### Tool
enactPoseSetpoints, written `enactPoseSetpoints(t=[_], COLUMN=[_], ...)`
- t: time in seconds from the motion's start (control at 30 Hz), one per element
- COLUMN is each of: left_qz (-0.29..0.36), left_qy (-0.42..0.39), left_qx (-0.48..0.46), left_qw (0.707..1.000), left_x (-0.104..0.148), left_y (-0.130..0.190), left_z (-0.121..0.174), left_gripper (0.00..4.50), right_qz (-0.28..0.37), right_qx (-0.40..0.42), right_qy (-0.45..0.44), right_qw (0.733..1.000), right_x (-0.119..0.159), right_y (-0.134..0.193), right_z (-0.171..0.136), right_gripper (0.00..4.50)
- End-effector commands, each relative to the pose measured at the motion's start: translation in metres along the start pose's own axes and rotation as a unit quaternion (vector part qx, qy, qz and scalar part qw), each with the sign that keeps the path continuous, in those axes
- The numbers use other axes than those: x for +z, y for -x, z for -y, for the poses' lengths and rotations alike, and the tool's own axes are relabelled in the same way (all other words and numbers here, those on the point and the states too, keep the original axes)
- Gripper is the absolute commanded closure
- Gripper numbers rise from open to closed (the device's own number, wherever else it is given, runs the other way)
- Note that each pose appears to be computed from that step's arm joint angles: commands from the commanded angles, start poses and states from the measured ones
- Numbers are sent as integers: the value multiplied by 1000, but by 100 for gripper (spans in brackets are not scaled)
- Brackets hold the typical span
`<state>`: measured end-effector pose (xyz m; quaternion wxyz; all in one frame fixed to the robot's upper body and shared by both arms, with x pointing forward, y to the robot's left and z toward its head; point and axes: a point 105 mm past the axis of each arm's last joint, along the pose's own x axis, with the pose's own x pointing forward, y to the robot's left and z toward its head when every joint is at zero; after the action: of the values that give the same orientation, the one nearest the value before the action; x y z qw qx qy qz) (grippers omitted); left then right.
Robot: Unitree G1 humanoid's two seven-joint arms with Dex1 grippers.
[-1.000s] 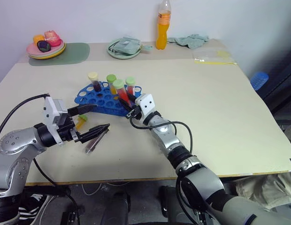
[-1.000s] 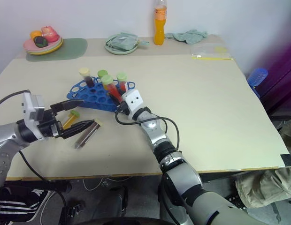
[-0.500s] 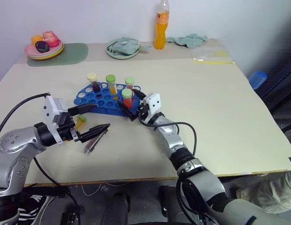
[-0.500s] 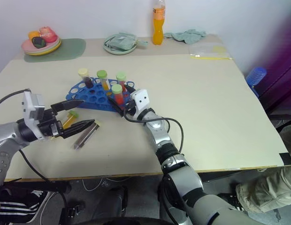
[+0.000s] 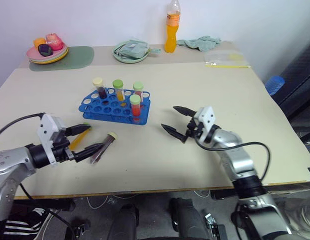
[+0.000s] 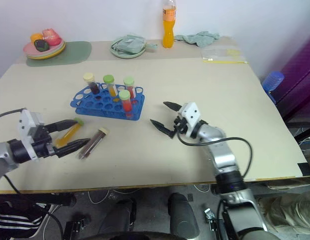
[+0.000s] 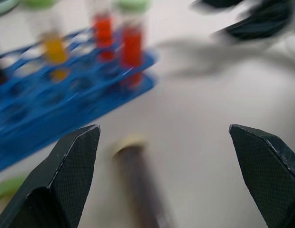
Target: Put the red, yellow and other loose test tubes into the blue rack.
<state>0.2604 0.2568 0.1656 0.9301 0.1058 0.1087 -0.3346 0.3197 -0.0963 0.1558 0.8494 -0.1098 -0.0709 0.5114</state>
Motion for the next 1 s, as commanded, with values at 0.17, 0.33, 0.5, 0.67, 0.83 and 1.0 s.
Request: enactPoseSetpoints(t=[0.17, 0.33, 0.5, 0.67, 0.83, 1.0], left_qz=[-138, -203, -205, -240, -300, -300], left_qy=[72, 108, 112, 97, 98, 117], left_qx=[33, 19, -11, -19, -47, -64], left_qw=[987, 973, 972, 966, 948, 945], left_x=[-6, -10, -3, -2, -20, -24], left_y=[25, 22, 4, -12, -15, -33], left_z=[-46, -65, -78, -91, -90, -89], left_gripper=[0, 0, 0, 0, 0, 0], right_qz=[20, 25, 29, 24, 28, 31], right_qx=[152, 168, 164, 148, 137, 132], right_qy=[-9, 19, 17, 13, 14, 14], right_qw=[988, 985, 986, 989, 990, 991], right_x=[53, 58, 61, 57, 57, 57], right_y=[13, 8, 4, 6, 3, 1], right_z=[-36, -45, -50, -47, -46, -45], right_gripper=[11, 11, 11, 11, 11, 11])
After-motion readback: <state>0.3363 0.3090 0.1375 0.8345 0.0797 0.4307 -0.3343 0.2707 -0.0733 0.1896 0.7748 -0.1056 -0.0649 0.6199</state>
